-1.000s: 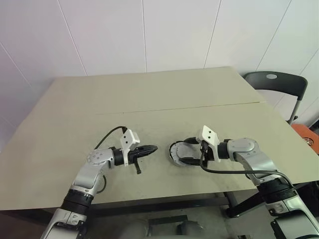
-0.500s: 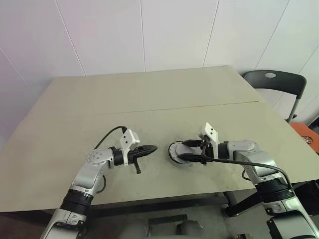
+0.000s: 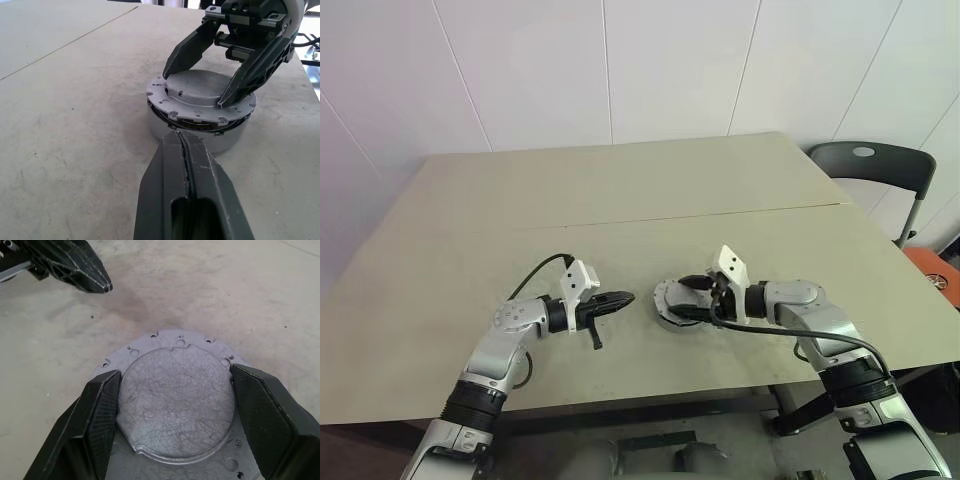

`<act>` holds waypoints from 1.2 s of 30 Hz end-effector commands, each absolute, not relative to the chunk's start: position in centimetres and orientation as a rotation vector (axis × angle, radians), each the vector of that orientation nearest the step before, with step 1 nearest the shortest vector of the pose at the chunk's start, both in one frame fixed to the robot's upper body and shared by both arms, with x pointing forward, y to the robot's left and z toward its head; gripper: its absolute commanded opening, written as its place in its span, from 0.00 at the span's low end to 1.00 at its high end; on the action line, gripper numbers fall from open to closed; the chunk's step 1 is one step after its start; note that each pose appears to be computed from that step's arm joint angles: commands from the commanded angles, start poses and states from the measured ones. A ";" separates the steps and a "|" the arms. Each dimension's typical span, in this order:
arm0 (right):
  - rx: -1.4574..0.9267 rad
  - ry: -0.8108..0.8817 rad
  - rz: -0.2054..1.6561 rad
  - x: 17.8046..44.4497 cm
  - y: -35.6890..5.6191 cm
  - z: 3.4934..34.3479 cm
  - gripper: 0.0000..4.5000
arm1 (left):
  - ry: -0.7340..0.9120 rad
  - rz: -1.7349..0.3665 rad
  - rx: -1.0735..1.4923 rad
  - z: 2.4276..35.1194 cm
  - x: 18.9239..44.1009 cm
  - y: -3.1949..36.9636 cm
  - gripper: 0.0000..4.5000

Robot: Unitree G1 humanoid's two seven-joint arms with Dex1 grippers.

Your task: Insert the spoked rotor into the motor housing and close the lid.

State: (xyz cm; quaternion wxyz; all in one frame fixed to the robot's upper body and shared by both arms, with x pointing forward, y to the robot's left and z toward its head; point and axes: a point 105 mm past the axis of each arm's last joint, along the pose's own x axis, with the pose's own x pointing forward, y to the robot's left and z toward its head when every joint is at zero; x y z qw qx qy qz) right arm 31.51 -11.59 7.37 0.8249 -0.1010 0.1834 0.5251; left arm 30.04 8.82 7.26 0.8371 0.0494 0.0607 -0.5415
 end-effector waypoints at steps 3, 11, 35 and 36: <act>-0.268 0.359 1.139 31.7 -11.6 8.2 0.69 | 0.085 -1.145 0.123 8.5 30.1 9.0 0.00; -0.311 0.351 1.098 32.2 -11.7 7.6 0.69 | 0.087 -1.146 0.125 8.5 30.1 8.9 0.00; -0.322 0.522 1.113 30.8 -12.7 4.9 0.69 | 0.093 -1.142 0.135 8.4 30.2 9.0 0.00; -0.333 0.515 1.094 31.1 -12.8 4.8 0.69 | 0.092 -1.142 0.136 8.4 30.2 9.0 0.00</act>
